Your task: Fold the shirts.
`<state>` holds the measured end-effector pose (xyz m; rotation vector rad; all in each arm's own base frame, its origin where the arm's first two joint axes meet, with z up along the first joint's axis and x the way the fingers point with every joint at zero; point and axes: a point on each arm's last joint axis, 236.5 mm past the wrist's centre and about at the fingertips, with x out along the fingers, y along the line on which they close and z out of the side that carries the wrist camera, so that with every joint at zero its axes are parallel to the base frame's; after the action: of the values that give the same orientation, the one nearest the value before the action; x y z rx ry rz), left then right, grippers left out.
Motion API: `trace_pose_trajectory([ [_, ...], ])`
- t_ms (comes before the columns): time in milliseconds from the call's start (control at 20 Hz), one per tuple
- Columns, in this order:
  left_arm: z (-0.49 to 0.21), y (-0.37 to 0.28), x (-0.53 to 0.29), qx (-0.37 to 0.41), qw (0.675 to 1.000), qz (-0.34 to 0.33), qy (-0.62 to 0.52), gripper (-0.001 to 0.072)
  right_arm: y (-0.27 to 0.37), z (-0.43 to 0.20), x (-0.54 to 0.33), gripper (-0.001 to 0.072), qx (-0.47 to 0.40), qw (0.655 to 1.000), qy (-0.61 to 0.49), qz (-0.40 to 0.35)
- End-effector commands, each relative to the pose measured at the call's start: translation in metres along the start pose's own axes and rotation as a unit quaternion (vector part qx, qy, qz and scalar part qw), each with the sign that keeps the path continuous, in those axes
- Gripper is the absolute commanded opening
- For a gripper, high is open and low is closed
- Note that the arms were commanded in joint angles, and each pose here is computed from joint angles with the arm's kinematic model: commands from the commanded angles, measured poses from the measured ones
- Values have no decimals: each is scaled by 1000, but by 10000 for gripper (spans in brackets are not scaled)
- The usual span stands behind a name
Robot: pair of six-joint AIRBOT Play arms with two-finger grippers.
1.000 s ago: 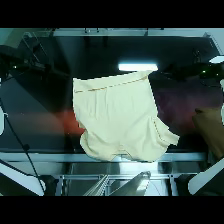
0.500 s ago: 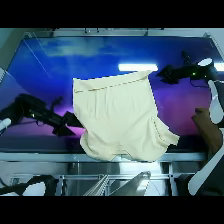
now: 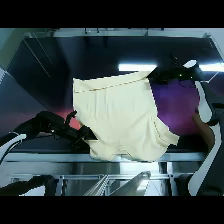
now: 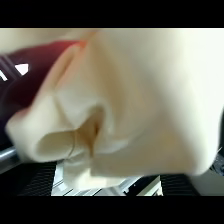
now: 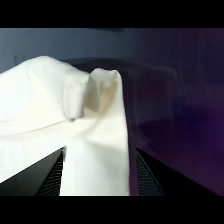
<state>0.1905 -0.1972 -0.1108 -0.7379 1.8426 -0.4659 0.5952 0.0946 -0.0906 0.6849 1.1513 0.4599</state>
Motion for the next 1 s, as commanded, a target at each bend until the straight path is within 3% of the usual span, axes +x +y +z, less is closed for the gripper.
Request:
trace_pose_trajectory([
  [0,14,4,21,15,999,28,12,493,1,-4,5,500,23,1000,8,1],
  [100,12,-1,30,25,998,33,40,266,1,-17,8,468,40,999,34,6],
  [150,12,-3,34,30,998,36,49,182,1,-25,11,339,41,998,49,9],
  [200,12,-4,37,33,997,39,52,96,1,-32,13,321,42,997,63,11],
  [250,13,-5,39,37,997,41,55,18,4,-38,15,161,41,996,74,13],
  [350,13,-6,39,42,997,40,55,18,8,-41,14,20,33,996,82,19],
  [600,28,-19,3,65,998,24,0,17,18,-6,-19,16,26,999,27,24],
  [750,59,5,-62,67,994,69,-59,15,-16,11,-68,15,78,997,-1,-14],
  [850,101,17,-114,65,985,107,-121,15,-40,-16,-95,15,99,993,51,-41],
  [950,143,5,-155,75,977,103,-169,15,-58,-70,-115,15,119,978,146,-86],
])
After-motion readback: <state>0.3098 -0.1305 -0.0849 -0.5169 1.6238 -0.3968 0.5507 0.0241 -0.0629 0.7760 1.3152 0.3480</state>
